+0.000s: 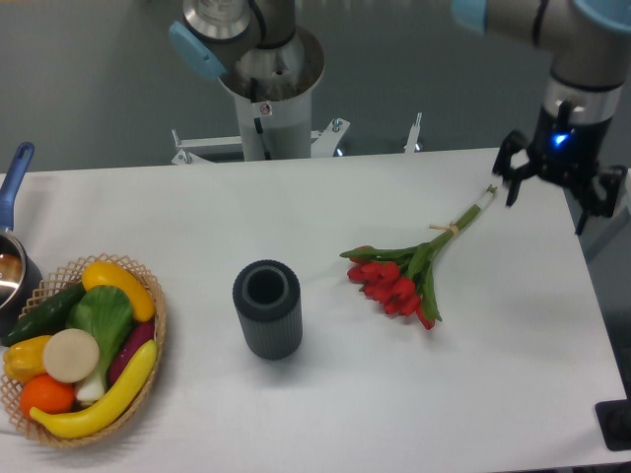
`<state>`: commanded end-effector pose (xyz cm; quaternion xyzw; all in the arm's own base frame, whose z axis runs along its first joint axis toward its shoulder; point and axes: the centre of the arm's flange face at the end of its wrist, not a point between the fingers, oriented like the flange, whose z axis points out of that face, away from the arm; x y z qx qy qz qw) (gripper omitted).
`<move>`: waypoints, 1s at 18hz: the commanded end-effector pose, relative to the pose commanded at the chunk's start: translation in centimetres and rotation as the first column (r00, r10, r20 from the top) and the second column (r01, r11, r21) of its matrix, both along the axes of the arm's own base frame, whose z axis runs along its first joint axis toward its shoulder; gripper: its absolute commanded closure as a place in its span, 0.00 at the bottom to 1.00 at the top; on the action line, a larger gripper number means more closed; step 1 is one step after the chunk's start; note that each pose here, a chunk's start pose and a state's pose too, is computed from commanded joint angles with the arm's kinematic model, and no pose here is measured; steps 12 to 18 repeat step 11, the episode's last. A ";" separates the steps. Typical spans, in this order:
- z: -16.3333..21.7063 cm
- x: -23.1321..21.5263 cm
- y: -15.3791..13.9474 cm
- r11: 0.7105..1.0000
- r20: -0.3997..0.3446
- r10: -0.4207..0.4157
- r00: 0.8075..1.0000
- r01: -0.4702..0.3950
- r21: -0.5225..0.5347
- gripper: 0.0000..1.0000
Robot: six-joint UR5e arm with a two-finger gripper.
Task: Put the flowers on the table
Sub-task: 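Raise the open gripper up and away from the tulips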
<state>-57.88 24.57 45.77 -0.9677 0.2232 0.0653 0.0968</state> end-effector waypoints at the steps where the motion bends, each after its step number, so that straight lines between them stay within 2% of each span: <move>1: 0.1 -0.2 -1.5 0.999 0.003 -0.032 0.999 0.032 -0.008 0.00; 6: -0.1 -0.6 -6.7 0.992 0.023 -0.122 0.992 0.123 -0.028 0.00; 9: -0.5 -0.5 -8.6 0.986 0.023 -0.160 0.987 0.161 -0.035 0.00; 18: -1.0 -0.3 -9.1 0.984 0.031 -0.170 0.985 0.171 -0.038 0.00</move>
